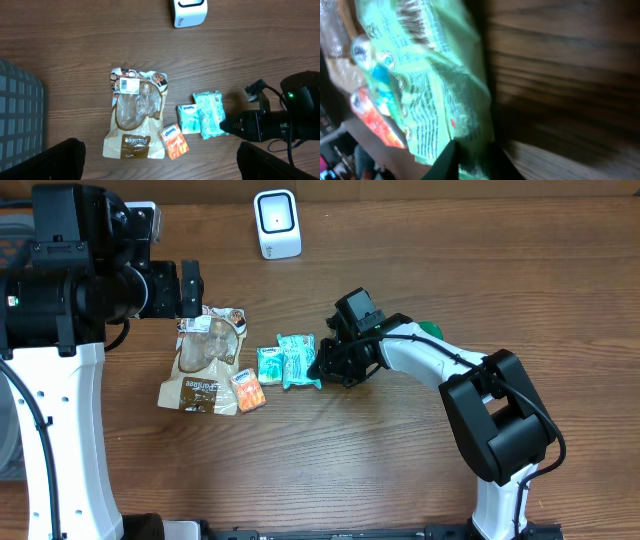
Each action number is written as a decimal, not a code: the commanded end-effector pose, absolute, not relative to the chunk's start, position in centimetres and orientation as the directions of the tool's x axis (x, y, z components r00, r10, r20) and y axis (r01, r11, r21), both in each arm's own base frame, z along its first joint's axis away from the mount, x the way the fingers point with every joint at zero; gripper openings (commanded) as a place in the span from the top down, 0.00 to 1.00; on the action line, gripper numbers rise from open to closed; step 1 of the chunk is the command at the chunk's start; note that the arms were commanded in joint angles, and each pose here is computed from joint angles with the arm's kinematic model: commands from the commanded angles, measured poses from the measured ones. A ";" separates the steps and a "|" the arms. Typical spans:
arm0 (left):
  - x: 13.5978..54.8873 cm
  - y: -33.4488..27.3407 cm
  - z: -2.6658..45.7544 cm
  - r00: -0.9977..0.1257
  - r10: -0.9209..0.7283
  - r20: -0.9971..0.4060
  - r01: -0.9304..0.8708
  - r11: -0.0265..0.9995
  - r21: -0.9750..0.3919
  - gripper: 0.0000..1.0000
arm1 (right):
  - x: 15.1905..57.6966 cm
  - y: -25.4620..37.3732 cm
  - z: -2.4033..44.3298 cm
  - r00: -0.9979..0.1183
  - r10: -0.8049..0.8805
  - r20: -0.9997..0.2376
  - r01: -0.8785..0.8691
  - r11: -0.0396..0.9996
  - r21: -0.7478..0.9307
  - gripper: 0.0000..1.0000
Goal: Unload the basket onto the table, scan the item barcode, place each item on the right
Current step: 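Move the right gripper left over the teal wipes pack, then lower the right gripper and grasp the teal wipes pack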
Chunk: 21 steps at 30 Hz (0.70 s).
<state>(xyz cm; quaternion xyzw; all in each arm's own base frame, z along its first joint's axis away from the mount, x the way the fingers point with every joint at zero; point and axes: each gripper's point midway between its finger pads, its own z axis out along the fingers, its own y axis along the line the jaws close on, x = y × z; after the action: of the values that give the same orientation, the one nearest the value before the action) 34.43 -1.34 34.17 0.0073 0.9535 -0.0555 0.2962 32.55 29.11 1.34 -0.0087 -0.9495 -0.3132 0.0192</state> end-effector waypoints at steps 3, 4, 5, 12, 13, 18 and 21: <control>34.4 -1.1 34.7 -0.815 -0.025 -0.579 0.040 0.994 -0.099 0.00 | 33.4 27.5 1.1 -0.997 -0.068 -0.029 -0.073 0.829 0.555 0.93; 34.4 -1.1 34.7 -0.815 -0.025 -0.579 0.040 0.994 -0.099 0.00 | 33.7 27.4 1.5 -0.993 -0.101 -0.054 -0.114 0.826 0.552 0.94; 34.4 -1.1 34.7 -0.815 -0.025 -0.579 0.040 0.994 -0.099 0.00 | 34.1 27.2 2.1 -0.986 -0.145 -0.085 -0.168 0.820 0.547 0.94; 34.4 -1.1 34.7 -0.815 -0.025 -0.579 0.040 0.994 -0.099 0.00 | 34.8 27.0 7.0 -0.828 -0.502 -0.251 -0.559 0.695 0.453 0.96; 34.4 -1.1 34.7 -0.815 -0.025 -0.579 0.040 0.994 -0.099 0.00 | 35.2 26.7 7.7 -0.809 -0.526 -0.261 -0.586 0.693 0.420 0.96; 34.4 -1.1 34.7 -0.815 -0.025 -0.579 0.040 0.994 -0.099 0.00 | 36.7 25.6 9.2 -0.759 -0.583 -0.289 -0.650 0.697 0.303 0.73; 34.4 -1.1 34.7 -0.815 -0.025 -0.579 0.040 0.994 -0.099 0.01 | 37.1 25.0 9.0 -0.781 -0.562 -0.273 -0.624 0.732 0.276 0.11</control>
<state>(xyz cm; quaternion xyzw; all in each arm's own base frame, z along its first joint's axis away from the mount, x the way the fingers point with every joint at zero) 34.43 -1.34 34.17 0.0073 0.9535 -0.0555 0.2962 36.18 25.84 8.91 0.3015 -0.9266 -0.2139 -0.0691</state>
